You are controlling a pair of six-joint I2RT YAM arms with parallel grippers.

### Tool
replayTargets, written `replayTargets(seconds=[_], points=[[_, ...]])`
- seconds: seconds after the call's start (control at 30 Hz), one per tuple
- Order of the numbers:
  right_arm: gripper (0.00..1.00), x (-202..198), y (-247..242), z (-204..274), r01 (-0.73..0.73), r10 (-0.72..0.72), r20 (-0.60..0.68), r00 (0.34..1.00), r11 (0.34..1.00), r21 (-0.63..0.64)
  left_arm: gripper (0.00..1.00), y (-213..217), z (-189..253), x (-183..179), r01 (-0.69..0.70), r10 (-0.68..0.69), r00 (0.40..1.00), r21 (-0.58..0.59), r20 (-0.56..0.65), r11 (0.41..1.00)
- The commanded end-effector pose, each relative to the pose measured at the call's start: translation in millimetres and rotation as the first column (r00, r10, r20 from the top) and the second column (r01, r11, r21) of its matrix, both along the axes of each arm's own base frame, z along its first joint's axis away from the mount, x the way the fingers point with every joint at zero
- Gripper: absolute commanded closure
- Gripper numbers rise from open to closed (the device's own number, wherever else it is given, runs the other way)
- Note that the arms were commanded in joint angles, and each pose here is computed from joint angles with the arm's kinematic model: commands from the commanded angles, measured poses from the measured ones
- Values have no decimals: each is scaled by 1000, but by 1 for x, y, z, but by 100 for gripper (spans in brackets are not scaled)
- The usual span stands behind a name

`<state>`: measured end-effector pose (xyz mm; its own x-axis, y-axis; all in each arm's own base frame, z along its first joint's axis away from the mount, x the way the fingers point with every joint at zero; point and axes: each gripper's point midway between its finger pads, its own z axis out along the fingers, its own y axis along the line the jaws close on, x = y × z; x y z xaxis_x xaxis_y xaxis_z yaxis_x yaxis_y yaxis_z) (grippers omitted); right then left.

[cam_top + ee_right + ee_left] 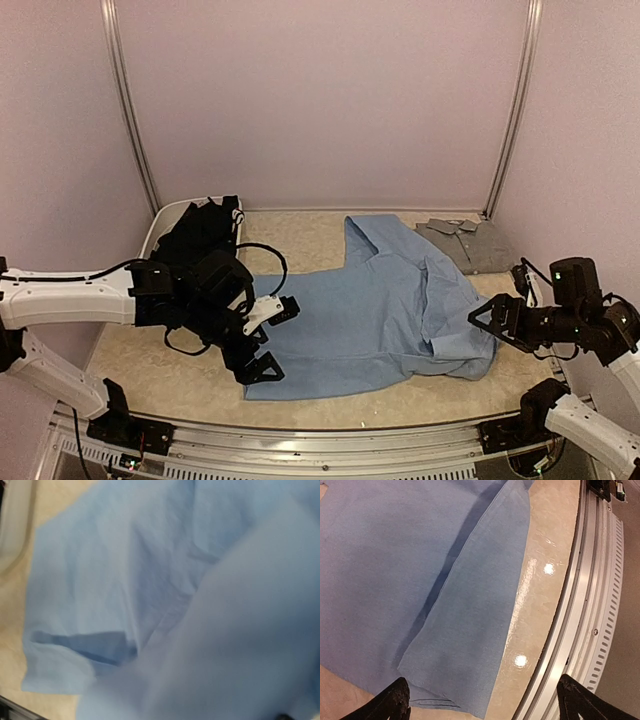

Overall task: Fold and stack the long sleeve shirts
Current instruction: Flatten out the crumpled shirt at the center of the board, then move the flattened shirt to the center of the board.

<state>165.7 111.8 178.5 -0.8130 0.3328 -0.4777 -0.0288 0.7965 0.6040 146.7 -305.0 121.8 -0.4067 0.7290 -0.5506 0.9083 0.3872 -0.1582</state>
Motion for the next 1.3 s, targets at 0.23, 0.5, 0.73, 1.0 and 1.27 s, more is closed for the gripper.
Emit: replayTargets(seconds=[0.23,0.5,0.73,1.0,1.27], points=[[0,52,-3,46,-7,26,96,995,981,-193,1,-7,72,93,-265,288,957,-283,42,922],[11,176,14,32,13,86,208,974,902,-432,9,10,26,212,-532,533,845,-180,-43,828],[22,246,78,11,-191,309,207,928,874,-447,18,8,-36,266,-528,526,849,-47,-51,848],[18,284,118,-28,-343,467,178,866,814,-469,14,32,-80,291,-516,522,852,120,-28,848],[21,311,128,-60,-384,519,128,845,756,-530,17,37,-95,290,-501,510,859,145,-35,853]])
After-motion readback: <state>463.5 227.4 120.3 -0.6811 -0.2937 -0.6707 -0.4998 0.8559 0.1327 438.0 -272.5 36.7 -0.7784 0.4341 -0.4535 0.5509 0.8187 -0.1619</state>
